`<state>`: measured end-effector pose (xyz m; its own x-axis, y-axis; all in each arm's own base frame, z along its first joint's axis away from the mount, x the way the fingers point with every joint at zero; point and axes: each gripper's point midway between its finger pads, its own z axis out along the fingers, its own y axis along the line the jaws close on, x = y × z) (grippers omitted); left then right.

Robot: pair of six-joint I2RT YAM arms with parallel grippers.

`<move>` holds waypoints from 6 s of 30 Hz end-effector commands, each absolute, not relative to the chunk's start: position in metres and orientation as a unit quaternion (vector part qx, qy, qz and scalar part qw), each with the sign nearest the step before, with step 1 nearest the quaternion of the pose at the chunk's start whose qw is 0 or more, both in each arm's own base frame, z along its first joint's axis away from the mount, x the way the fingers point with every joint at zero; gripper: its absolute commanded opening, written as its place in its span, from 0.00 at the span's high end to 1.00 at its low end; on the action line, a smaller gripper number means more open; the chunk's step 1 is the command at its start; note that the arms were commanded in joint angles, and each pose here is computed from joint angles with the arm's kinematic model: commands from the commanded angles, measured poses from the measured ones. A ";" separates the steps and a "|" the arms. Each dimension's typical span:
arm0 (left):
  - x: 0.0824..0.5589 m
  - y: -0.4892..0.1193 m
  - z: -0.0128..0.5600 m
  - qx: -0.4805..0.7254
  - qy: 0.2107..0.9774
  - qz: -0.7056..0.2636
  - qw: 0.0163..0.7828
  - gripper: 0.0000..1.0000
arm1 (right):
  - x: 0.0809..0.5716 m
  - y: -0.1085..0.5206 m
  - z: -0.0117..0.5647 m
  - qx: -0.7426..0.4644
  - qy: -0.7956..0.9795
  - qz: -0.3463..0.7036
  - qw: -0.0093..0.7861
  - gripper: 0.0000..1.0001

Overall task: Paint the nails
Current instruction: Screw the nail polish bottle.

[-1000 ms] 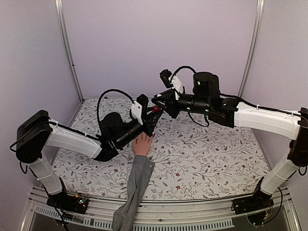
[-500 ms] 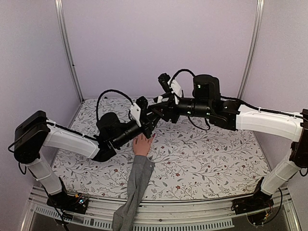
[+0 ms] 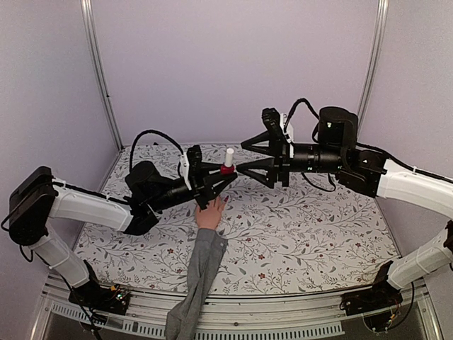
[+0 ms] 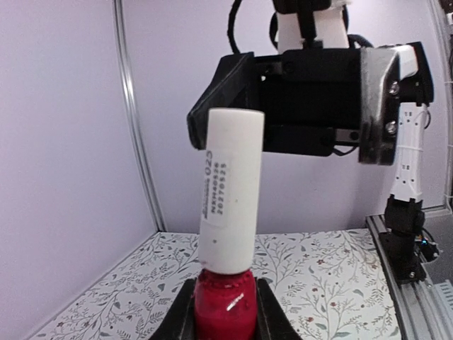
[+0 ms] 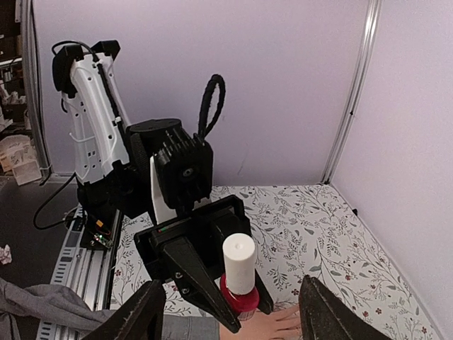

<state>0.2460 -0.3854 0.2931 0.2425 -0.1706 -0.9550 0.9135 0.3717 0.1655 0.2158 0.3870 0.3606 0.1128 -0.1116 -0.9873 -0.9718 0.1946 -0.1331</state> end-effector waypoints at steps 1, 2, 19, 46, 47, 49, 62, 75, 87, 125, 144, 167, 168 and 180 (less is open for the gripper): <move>0.212 -0.390 0.302 0.454 0.419 -0.457 0.640 1.00 | 0.190 0.387 0.358 -0.564 0.494 0.410 0.519 0.35; 0.210 -0.393 0.300 0.463 0.421 -0.464 0.627 1.00 | 0.186 0.388 0.355 -0.573 0.494 0.414 0.506 0.36; 0.197 -0.418 0.280 0.513 0.426 -0.528 0.526 1.00 | 0.171 0.393 0.349 -0.612 0.468 0.436 0.465 0.72; 0.266 -0.407 0.297 0.367 0.511 -0.375 0.681 1.00 | 0.246 0.416 0.336 -0.490 0.582 0.393 0.516 1.00; 0.269 -0.407 0.298 0.356 0.516 -0.363 0.689 1.00 | 0.250 0.416 0.337 -0.480 0.588 0.389 0.521 1.00; 0.276 -0.405 0.299 0.336 0.522 -0.341 0.706 1.00 | 0.259 0.415 0.336 -0.457 0.603 0.385 0.528 1.00; 0.290 -0.406 0.301 0.242 0.529 -0.271 0.767 1.00 | 0.278 0.419 0.327 -0.383 0.645 0.368 0.549 1.00; 0.286 -0.403 0.300 0.261 0.526 -0.254 0.768 1.00 | 0.277 0.406 0.340 -0.363 0.644 0.365 0.566 0.82; 0.265 -0.404 0.298 0.326 0.510 -0.289 0.742 1.00 | 0.255 0.387 0.357 -0.409 0.597 0.364 0.586 0.53; 0.163 -0.410 0.291 0.558 0.369 -0.605 0.431 1.00 | 0.145 0.399 0.347 -0.650 0.442 0.452 0.423 0.64; 0.179 -0.403 0.304 0.526 0.375 -0.590 0.485 1.00 | 0.150 0.403 0.339 -0.642 0.457 0.453 0.417 0.94; 0.255 -0.378 0.331 0.370 0.463 -0.423 0.686 1.00 | 0.207 0.430 0.301 -0.566 0.570 0.417 0.426 1.00; 0.260 -0.376 0.332 0.361 0.468 -0.412 0.693 1.00 | 0.210 0.432 0.297 -0.562 0.576 0.414 0.424 1.00; 0.297 -0.376 0.321 0.268 0.517 -0.268 0.768 1.00 | 0.255 0.449 0.271 -0.470 0.668 0.395 0.420 1.00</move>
